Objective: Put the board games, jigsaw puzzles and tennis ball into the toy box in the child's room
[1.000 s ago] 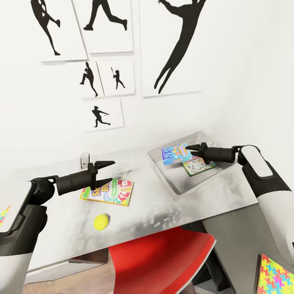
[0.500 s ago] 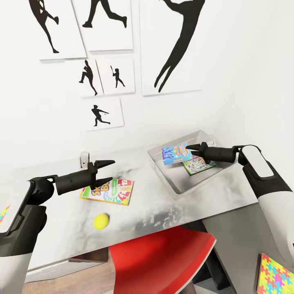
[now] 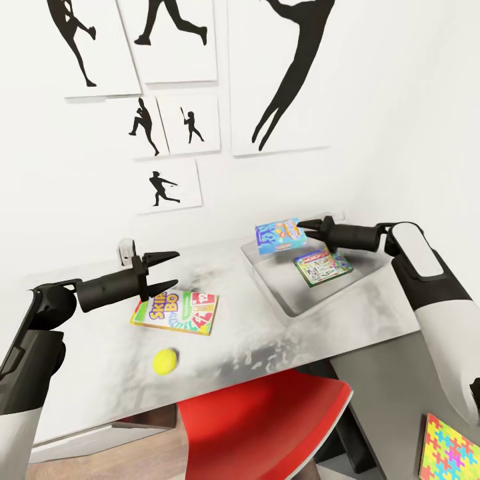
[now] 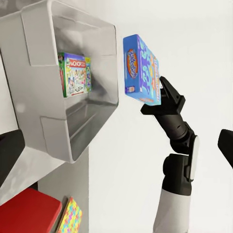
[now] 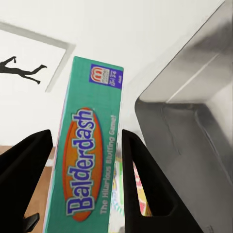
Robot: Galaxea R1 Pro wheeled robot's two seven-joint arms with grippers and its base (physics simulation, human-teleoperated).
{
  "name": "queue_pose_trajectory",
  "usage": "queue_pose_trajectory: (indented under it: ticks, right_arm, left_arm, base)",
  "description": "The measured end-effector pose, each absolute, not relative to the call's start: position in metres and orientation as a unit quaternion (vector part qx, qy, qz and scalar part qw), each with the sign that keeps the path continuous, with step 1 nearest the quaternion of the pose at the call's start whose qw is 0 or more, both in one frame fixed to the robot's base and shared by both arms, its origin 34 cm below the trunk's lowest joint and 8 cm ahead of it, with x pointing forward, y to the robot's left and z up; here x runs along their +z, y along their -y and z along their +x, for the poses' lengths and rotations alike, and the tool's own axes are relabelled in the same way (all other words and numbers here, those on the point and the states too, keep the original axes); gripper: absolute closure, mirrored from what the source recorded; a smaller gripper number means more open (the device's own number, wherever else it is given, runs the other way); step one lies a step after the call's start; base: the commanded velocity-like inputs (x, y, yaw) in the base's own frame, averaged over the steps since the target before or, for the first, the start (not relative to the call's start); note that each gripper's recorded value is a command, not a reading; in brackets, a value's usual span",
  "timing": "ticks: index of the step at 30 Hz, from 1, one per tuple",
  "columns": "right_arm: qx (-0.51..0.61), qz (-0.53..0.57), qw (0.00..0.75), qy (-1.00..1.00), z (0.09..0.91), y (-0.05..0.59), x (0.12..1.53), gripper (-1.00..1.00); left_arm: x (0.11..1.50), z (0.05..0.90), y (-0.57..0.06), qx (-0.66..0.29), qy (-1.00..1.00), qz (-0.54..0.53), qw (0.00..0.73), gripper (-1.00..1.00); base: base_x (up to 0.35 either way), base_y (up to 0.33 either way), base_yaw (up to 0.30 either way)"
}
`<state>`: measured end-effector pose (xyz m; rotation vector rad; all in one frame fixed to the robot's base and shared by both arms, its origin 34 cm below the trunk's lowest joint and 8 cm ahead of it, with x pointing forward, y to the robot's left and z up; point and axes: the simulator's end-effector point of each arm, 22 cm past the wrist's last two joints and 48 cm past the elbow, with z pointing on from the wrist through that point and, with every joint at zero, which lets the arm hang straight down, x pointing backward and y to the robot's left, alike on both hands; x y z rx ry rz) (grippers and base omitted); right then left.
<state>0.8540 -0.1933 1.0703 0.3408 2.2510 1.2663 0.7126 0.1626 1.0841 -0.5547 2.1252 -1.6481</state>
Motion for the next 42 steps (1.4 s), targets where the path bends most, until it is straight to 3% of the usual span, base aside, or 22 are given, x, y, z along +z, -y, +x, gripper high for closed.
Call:
queue_pose_trajectory:
  ticks: [27,42]
  right_arm:
    - [0.470,0.122,0.273,-0.830,0.860,0.195,1.082,1.00]
    - [0.471,0.121,0.283,-0.826,0.866,0.198,1.095,1.00]
  left_arm:
    - [1.083,0.713,-0.163,-0.586,-0.760,-0.198,0.196,-1.00]
    - [1.070,0.711,-0.193,-0.571,-0.763,-0.226,0.203,-1.00]
  base:
    - [0.000,0.000,0.000]
    - [0.000,0.000,-0.060]
